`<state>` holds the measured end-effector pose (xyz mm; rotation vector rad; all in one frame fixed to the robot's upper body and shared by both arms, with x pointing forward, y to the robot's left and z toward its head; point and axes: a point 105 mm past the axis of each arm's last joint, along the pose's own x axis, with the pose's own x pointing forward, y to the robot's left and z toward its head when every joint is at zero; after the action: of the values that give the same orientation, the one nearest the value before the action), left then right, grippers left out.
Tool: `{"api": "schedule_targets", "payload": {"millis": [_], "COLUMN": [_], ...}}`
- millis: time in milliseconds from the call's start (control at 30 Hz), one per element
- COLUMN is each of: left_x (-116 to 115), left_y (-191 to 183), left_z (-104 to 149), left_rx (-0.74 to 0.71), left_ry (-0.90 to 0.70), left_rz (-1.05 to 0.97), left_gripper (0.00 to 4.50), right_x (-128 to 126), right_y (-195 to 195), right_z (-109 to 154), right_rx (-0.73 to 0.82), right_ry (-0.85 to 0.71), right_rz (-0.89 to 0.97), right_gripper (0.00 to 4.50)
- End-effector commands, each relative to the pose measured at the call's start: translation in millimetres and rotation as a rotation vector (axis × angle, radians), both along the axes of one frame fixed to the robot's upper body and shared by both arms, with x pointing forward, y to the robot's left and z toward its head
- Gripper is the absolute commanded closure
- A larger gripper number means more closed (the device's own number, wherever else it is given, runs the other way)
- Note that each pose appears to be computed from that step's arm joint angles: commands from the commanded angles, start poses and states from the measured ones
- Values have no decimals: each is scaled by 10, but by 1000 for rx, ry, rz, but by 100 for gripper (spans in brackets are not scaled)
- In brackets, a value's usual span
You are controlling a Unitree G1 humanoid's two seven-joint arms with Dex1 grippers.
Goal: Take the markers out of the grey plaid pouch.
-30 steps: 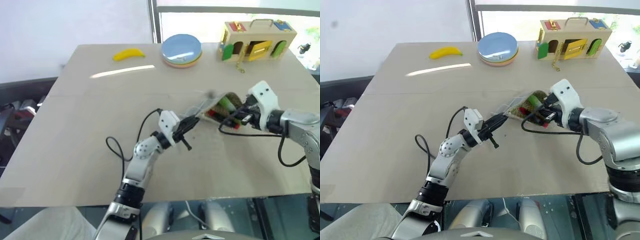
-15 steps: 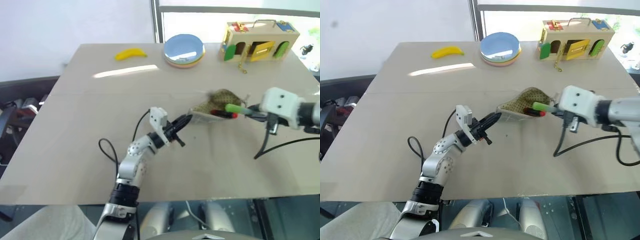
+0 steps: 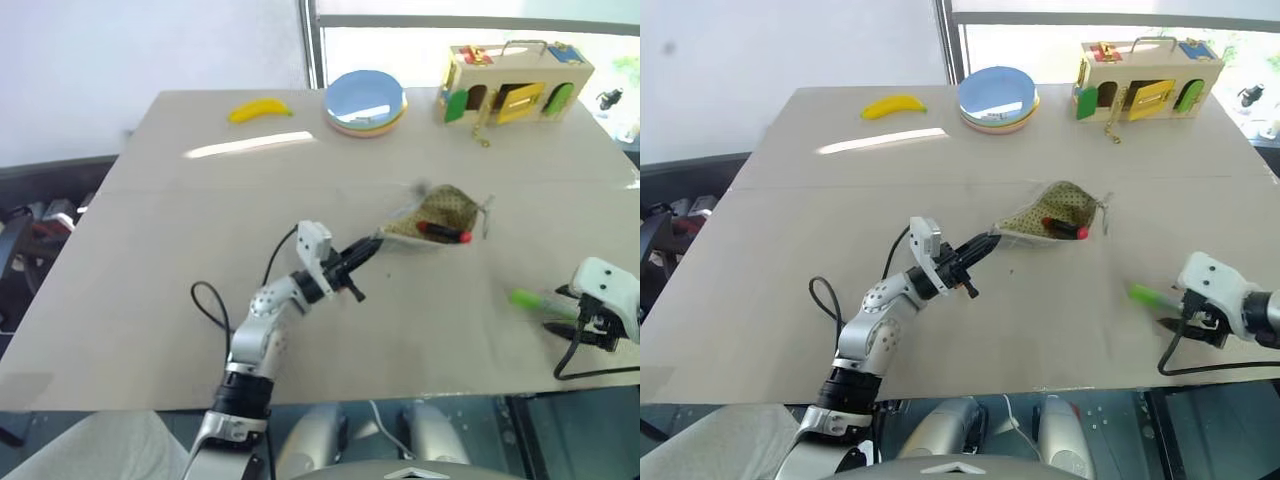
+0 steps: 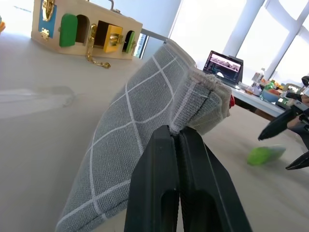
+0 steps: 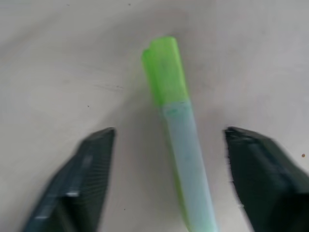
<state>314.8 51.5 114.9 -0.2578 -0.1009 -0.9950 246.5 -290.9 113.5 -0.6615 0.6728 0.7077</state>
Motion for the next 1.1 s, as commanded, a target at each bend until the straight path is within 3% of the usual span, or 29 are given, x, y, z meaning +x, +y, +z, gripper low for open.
{"api": "schedule_targets", "payload": {"millis": [33,167,300,533,867,967,1100], "left_x": [-35,-60,-70,-117,-128,-128,-118], "left_y": [-22,-55,-103,-184,-220,-230,-229], "left_z": [108,94,83,34,40,46,47], "left_rx": [-14,-10,-14,-3,-9,-10,-14], "left_ry": [-43,-44,-42,-54,-64,-67,-66], "left_rz": [-22,-34,-44,-69,-73,-75,-70], "left_gripper": [450,450,450,450,450,450,450], "right_x": [186,371,517,716,1069,1123,1116], "right_y": [144,544,915,1270,1264,1227,1208], "right_z": [525,1009,1136,841,327,276,280], "right_rx": [92,251,362,420,282,247,233], "right_ry": [-158,-270,-279,-152,-93,-99,-99], "right_rz": [-21,8,41,45,7,7,21], "right_gripper": [4,4,4,4,4,81,273]}}
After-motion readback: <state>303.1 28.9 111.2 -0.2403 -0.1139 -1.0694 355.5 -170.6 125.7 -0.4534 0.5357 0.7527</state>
